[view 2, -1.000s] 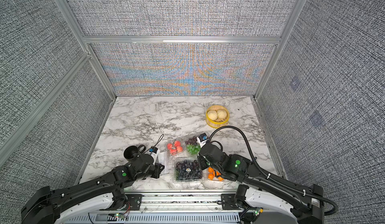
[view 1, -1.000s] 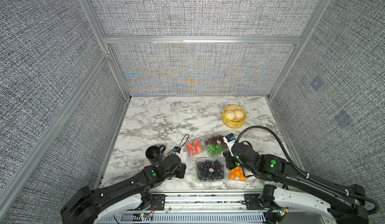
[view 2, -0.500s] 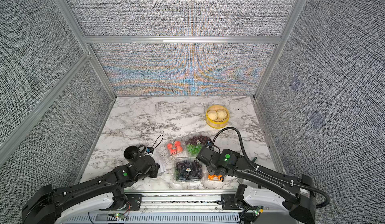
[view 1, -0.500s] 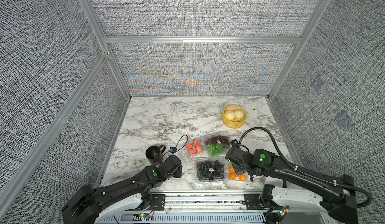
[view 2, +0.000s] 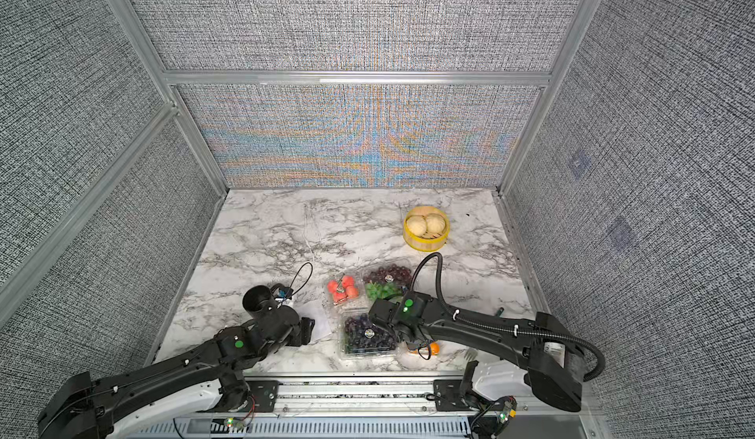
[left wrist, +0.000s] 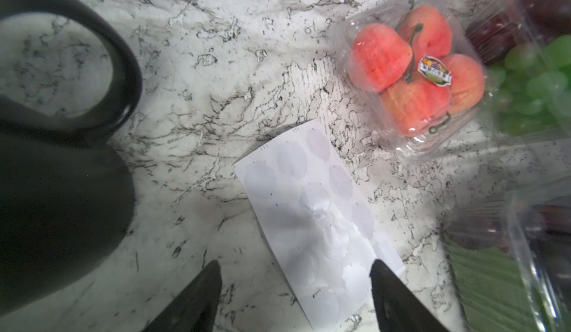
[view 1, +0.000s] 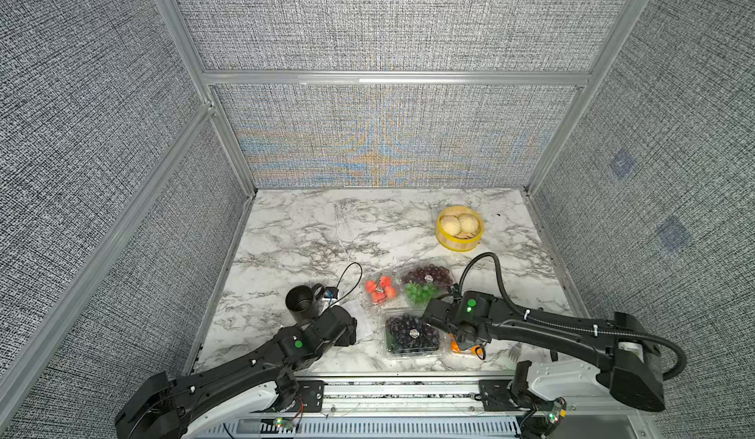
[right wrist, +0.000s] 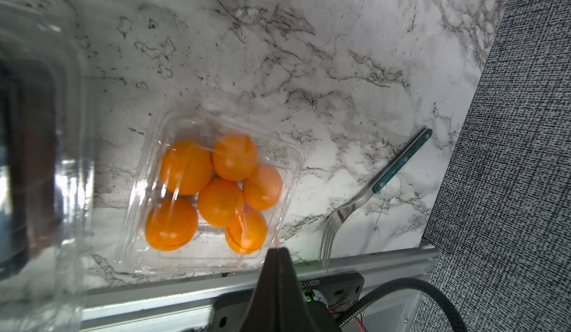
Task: Label fruit boxes
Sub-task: Place the label sticker at the center of the board.
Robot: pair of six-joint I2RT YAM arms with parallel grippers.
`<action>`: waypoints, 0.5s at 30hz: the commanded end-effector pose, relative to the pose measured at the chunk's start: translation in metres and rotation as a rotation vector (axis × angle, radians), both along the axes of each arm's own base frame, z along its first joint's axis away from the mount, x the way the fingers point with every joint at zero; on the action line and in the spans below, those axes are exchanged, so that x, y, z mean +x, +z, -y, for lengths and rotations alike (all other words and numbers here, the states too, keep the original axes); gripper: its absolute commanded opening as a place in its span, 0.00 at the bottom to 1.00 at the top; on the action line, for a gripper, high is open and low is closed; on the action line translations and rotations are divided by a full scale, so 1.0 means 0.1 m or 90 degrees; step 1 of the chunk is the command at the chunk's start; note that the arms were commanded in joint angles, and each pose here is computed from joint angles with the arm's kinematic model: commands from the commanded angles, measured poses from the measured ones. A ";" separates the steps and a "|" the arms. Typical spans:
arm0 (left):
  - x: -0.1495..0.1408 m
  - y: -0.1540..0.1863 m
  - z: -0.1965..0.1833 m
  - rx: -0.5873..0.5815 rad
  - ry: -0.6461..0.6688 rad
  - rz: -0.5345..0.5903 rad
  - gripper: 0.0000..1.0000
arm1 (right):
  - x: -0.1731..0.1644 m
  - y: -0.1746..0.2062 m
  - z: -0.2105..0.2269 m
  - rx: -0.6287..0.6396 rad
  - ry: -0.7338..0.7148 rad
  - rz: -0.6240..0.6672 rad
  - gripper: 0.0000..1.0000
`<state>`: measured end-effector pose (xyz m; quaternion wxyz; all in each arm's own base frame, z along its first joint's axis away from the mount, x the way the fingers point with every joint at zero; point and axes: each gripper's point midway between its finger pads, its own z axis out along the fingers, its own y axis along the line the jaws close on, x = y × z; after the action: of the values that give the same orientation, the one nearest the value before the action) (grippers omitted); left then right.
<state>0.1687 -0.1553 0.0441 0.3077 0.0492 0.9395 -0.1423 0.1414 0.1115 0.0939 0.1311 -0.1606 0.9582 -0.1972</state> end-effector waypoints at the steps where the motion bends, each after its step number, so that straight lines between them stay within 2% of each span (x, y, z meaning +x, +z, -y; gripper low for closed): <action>1: 0.00 -0.01 -0.05 0.007 0.005 0.007 0.78 | 0.02 -0.06 -0.10 0.024 0.002 -0.001 0.00; 6: -0.03 0.01 0.01 -0.019 -0.013 0.008 0.78 | 0.01 -0.19 -0.23 0.057 0.012 -0.018 0.00; 11: -0.07 0.06 0.07 -0.051 -0.038 0.014 0.78 | -0.03 -0.34 -0.19 0.021 0.004 -0.040 0.00; 15: -0.07 0.10 0.07 -0.061 -0.044 0.030 0.77 | -0.05 -0.46 -0.35 0.069 0.019 -0.060 0.00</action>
<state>0.1611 -0.1584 0.0492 0.3189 0.0629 0.9272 -0.1864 0.1378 0.1328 0.0546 0.0999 -0.1718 0.9654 -0.1691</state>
